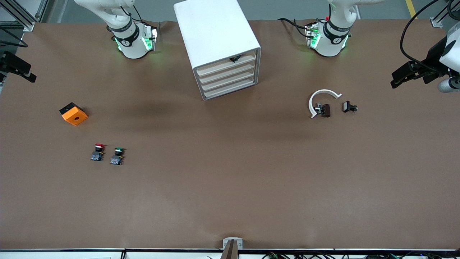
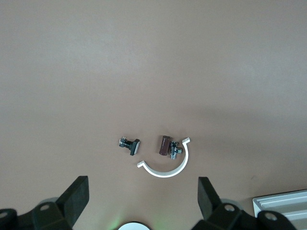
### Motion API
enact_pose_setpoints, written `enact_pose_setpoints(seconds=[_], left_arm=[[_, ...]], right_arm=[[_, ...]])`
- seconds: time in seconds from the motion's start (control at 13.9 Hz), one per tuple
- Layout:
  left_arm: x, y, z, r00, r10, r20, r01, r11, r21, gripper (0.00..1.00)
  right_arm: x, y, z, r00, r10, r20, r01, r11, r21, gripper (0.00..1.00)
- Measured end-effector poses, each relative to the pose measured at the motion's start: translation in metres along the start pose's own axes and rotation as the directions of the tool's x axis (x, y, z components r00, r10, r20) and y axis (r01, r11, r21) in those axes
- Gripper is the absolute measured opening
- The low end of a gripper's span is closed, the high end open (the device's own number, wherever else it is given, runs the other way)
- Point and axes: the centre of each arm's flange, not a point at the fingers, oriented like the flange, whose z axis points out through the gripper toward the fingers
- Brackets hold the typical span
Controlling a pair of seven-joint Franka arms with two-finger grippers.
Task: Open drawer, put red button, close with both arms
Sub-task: 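Reach the left gripper to the drawer while the right gripper reaches the button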
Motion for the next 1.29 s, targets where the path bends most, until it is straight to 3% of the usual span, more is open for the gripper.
enact_pose_setpoints(seconds=[0.43, 0.86, 1.08, 1.29], left_arm=[[0.005, 0.004, 0.009, 1.000, 0.008, 0.021, -0.008, 1.000, 0.013, 1.00], [0.056, 0.033, 0.091, 0.990, 0.021, 0.138, -0.026, 0.999, 0.035, 1.00], [0.073, 0.054, 0.142, 0.971, -0.134, 0.198, 0.120, 0.990, 0.078, 1.00], [0.084, 0.108, 0.202, 0.899, -0.375, 0.227, 0.340, 0.923, 0.180, 1.00]], right_arm=[[0.000, 0.000, 0.000, 1.000, 0.000, 0.000, 0.000, 1.000, 0.000, 1.00], [0.007, 0.001, 0.013, 1.000, 0.002, 0.027, -0.002, 1.000, 0.001, 1.00], [0.023, 0.005, 0.042, 0.997, 0.008, 0.080, -0.008, 1.000, 0.002, 1.00], [0.047, 0.006, 0.087, 0.989, 0.009, 0.149, -0.010, 1.000, 0.002, 1.00]])
